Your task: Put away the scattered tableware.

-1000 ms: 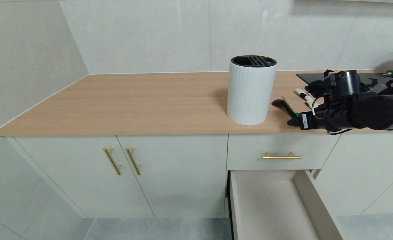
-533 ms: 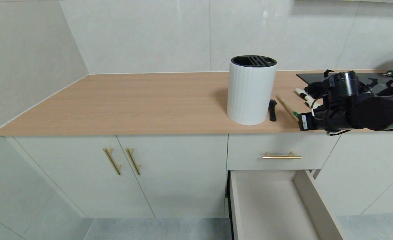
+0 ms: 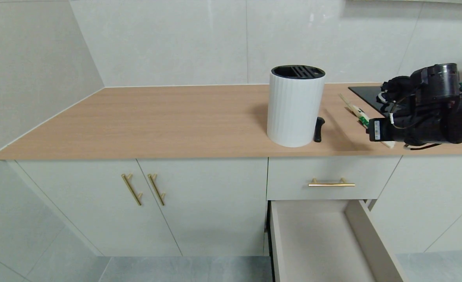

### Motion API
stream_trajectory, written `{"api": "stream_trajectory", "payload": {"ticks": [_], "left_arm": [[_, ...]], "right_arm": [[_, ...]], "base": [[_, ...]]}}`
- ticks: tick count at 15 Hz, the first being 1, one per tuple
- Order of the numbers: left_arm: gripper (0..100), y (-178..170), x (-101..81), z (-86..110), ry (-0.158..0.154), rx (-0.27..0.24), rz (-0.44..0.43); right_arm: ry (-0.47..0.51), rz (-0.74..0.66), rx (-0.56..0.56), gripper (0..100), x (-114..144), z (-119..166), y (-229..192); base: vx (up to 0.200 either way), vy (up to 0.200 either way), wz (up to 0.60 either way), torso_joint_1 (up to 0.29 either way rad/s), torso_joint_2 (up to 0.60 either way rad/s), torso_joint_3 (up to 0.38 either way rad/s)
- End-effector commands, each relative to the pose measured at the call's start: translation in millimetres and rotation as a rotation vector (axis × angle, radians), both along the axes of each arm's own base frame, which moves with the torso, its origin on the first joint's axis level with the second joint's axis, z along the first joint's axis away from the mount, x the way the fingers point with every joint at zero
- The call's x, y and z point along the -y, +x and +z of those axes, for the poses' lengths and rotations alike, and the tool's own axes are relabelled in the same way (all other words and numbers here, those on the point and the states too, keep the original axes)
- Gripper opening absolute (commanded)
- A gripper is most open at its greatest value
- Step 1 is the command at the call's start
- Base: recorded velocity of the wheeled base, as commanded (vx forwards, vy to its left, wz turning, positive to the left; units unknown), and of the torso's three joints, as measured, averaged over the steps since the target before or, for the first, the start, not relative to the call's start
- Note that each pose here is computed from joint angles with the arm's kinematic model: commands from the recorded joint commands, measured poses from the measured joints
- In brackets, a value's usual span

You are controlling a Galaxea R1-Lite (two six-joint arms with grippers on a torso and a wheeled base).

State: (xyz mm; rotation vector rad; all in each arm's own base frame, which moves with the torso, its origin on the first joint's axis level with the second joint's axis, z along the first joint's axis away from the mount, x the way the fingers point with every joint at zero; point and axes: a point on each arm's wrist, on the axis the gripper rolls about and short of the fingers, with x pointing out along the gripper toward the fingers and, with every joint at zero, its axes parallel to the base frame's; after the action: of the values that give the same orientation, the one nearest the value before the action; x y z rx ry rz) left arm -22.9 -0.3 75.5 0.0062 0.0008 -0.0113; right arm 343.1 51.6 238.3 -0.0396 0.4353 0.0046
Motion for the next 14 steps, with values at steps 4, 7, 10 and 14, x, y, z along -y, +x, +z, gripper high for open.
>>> {"api": "stream_trajectory", "payload": {"ticks": [4, 7, 10, 14], "left_arm": [[100, 0, 0.0, -0.2, 0.0, -0.002, 0.001], [100, 0, 0.0, 0.2, 0.0, -0.001, -0.001], [100, 0, 0.0, 0.2, 0.0, -0.001, -0.001], [100, 0, 0.0, -0.2, 0.0, -0.002, -0.001]], "right_arm": [[0.06, 0.048, 0.054, 0, 12, 23, -89], [0.116, 0.206, 0.069, 0, 18, 20, -145], [0.063, 0.248, 0.035, 0, 22, -2, -173], [-0.034, 0.355, -0.009, 0, 18, -21, -181]], "base": [[0.0, 0.0, 0.0, 0.0, 0.0, 0.0], [0.0, 0.0, 0.0, 0.0, 0.0, 0.0], [0.0, 0.0, 0.0, 0.0, 0.0, 0.0], [0.0, 0.0, 0.0, 0.0, 0.0, 0.0]]}}
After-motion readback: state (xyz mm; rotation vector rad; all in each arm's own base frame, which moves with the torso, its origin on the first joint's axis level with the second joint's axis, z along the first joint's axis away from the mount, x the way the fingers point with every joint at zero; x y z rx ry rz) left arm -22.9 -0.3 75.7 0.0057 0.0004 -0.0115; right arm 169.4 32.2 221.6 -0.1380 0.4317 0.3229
